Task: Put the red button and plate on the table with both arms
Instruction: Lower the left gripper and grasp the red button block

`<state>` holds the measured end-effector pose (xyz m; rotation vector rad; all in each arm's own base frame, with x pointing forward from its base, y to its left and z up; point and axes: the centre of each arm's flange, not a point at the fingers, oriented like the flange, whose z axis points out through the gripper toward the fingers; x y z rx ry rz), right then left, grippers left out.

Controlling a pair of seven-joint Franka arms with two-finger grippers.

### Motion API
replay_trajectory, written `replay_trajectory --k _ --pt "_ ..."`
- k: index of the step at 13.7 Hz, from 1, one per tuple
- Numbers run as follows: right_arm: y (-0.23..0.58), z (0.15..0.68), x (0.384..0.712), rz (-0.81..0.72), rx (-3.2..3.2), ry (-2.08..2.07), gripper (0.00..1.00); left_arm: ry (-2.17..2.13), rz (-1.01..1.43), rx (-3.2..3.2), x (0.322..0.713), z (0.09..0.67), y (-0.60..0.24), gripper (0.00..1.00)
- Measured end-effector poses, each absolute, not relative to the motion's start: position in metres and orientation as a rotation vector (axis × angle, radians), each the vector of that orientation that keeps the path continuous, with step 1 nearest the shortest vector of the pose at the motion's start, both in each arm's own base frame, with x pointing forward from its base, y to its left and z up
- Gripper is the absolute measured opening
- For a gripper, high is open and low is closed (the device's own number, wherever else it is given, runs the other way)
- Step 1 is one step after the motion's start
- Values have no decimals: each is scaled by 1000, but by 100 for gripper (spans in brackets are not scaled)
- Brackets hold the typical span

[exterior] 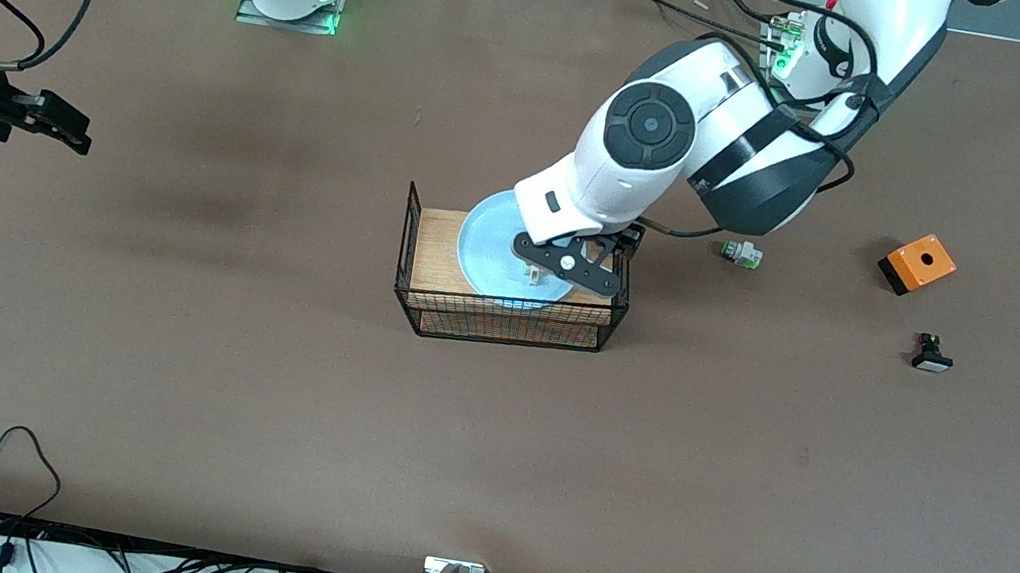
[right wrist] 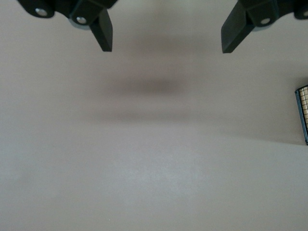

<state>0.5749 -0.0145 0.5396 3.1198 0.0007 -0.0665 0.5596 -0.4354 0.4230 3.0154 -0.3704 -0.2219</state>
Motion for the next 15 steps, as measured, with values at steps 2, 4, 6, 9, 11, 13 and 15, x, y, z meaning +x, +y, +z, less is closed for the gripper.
replay_trajectory --k 2,4,6,9,11,13,15 --pt "-14 540 575 -66 3120 2 100 -326 -227 3029 558 410 -444 100" --pt "-12 539 574 -75 3120 8 100 -286 -216 3032 552 400 -457 100" --pt "-7 538 573 -94 3120 20 100 -242 -188 3037 550 389 -469 100" --pt "1 537 573 -102 3120 43 100 -220 -208 3045 552 368 -472 100" --pt "9 536 572 -114 3121 51 100 -216 -228 3048 553 358 -472 100" --pt "21 533 572 -138 3146 -8 100 -217 -244 3050 552 350 -473 100" --pt "30 530 572 -165 3192 -143 100 -212 -239 3042 553 345 -475 100"
